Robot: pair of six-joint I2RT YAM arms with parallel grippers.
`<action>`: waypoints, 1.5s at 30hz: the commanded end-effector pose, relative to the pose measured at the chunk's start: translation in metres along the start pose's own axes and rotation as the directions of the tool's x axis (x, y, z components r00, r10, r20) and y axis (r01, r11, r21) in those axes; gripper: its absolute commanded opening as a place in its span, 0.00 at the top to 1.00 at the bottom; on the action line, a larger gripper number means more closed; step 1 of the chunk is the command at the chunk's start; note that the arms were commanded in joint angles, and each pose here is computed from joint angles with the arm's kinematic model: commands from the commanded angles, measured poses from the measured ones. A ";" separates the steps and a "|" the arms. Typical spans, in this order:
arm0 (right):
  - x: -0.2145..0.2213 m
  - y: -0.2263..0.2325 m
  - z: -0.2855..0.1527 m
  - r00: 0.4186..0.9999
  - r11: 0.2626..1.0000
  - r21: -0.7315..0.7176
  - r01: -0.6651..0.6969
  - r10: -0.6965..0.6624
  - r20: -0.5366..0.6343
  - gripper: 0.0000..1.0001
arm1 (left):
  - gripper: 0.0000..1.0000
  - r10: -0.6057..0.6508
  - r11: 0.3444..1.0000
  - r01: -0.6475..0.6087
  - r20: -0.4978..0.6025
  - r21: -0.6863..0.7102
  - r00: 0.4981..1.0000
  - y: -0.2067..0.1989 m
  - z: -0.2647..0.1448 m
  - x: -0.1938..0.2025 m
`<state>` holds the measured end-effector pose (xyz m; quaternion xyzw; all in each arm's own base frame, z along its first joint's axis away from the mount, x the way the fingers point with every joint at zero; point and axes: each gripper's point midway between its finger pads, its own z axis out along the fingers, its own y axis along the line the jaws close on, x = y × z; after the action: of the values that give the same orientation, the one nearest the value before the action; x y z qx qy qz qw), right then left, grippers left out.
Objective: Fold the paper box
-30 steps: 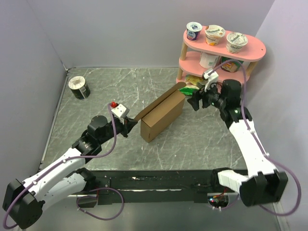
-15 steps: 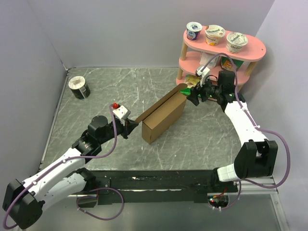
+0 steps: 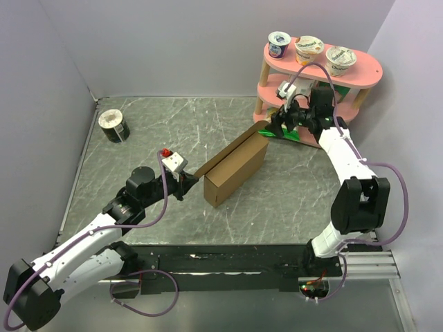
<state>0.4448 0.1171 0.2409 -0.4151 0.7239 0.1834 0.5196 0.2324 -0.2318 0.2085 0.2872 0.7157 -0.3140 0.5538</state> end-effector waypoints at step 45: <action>-0.020 0.069 -0.001 0.986 0.985 -0.072 -0.157 0.160 0.037 0.98 | 0.99 -0.026 0.989 0.036 0.074 -0.142 0.997 0.020 -0.007 -0.023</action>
<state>0.4036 0.1531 0.2308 -0.3892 0.7393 0.2488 0.4900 0.2463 -0.2128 0.2085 0.2378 0.7368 -0.2700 0.5723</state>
